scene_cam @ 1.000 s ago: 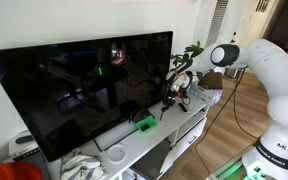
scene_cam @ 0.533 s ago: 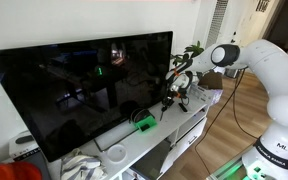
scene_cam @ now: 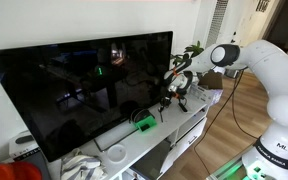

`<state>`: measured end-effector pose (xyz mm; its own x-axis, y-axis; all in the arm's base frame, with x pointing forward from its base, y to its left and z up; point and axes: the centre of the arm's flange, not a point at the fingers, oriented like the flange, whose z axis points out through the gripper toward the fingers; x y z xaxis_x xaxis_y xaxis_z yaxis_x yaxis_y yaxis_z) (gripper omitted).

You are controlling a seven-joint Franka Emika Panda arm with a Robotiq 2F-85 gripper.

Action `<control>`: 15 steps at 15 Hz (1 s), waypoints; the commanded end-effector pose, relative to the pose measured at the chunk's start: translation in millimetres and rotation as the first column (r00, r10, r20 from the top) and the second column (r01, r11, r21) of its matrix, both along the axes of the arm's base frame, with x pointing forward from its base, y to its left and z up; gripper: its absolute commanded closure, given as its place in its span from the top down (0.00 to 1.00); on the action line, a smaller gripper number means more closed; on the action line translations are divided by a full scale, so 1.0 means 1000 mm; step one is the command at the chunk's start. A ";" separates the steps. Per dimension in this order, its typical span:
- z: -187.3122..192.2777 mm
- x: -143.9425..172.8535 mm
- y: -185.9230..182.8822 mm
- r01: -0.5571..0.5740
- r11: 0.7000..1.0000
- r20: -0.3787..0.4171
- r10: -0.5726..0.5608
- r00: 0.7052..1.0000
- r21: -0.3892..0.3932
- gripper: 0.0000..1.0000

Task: Pick up the silver spoon from the tv stand and put it in the black glasses case

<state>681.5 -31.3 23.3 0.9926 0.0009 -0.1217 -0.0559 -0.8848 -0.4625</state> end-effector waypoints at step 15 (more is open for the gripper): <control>0.100 -0.076 0.027 0.138 0.987 -0.221 -0.117 0.968 0.079 0.01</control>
<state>637.3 -8.9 86.6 0.9594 -0.0293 -0.2804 -0.1698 -0.8541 -0.4916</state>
